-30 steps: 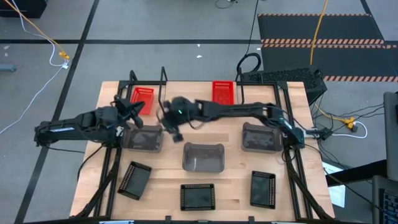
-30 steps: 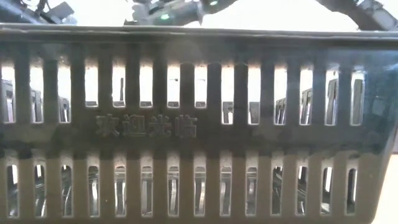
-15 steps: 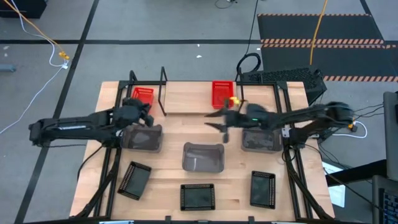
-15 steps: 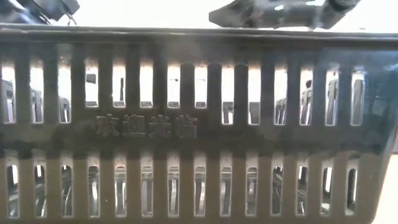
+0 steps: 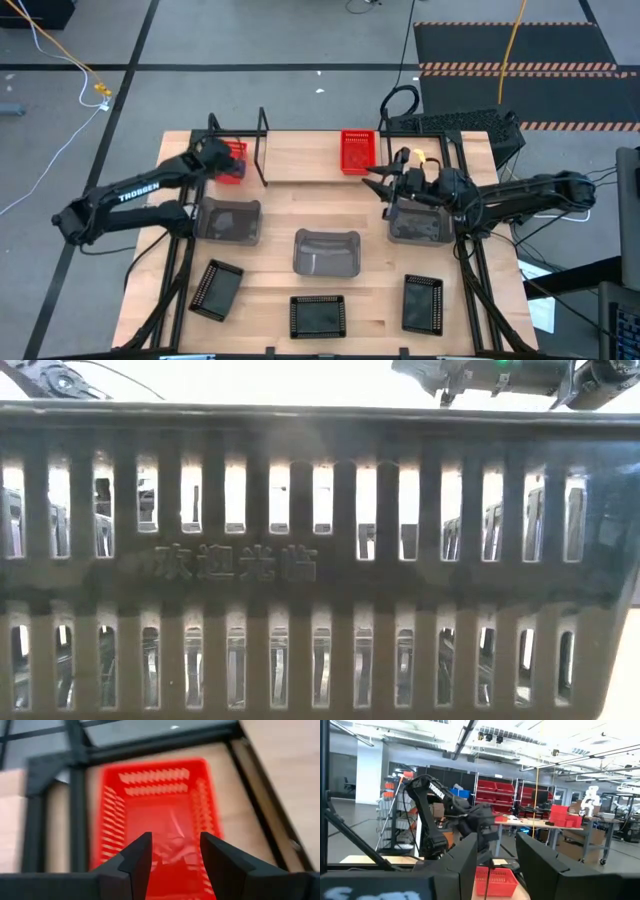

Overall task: Stack baskets on shelf by color
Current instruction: Stack the red bin on top of the other red bins on the shelf

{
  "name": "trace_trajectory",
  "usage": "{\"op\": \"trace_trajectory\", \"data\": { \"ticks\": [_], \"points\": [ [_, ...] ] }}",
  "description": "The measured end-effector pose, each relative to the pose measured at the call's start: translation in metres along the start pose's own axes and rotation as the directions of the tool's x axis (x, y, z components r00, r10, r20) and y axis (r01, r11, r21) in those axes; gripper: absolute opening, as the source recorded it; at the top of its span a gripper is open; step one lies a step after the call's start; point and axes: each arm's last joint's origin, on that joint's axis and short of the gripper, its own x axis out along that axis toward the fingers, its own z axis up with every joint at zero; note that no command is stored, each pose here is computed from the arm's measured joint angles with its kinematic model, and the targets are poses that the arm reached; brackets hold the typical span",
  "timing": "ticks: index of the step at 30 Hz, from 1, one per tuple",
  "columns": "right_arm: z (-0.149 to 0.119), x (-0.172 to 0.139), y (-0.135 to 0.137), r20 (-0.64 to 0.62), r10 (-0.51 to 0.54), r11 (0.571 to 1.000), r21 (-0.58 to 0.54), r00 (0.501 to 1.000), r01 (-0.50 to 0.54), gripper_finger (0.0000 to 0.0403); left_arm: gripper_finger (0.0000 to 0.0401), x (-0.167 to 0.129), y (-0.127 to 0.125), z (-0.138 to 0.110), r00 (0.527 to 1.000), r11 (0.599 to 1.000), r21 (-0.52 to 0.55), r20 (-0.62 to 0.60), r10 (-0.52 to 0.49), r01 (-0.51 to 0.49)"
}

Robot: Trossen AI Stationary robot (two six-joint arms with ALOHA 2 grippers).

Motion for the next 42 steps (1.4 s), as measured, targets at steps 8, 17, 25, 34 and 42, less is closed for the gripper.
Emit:
{"op": "trace_trajectory", "data": {
  "ticks": [8, 17, 25, 34, 42],
  "points": [
    [-0.003, 0.001, 0.0, -0.018, -0.026, 1.0, 0.011, 0.999, 0.026, 0.013, 0.017, 0.007, 0.015, 0.018, 0.994, 0.994, -0.02, -0.014, 0.106, -0.106],
    [-0.002, 0.001, 0.0, -0.011, -0.025, 0.999, 0.035, 1.0, 0.026, 0.013, 0.013, 0.024, 0.018, 0.01, 0.964, 0.971, 0.024, -0.12, 0.238, -0.237],
    [-0.003, 0.001, 0.0, -0.016, -0.024, 0.999, 0.032, 1.0, 0.024, 0.013, 0.0109, 0.048, 0.028, 0.004, 0.913, 0.943, 0.037, -0.241, 0.33, -0.331],
    [-0.003, 0.001, 0.0, -0.02, -0.023, 0.999, 0.031, 1.0, 0.024, 0.013, 0.0084, 0.051, 0.028, 0.002, 0.906, 0.944, 0.054, -0.267, 0.328, -0.326],
    [-0.003, 0.001, 0.0, -0.02, -0.023, 0.999, 0.031, 1.0, 0.024, 0.013, 0.0018, 0.05, 0.028, 0.003, 0.91, 0.945, 0.045, -0.259, 0.324, -0.323]
  ]
}}
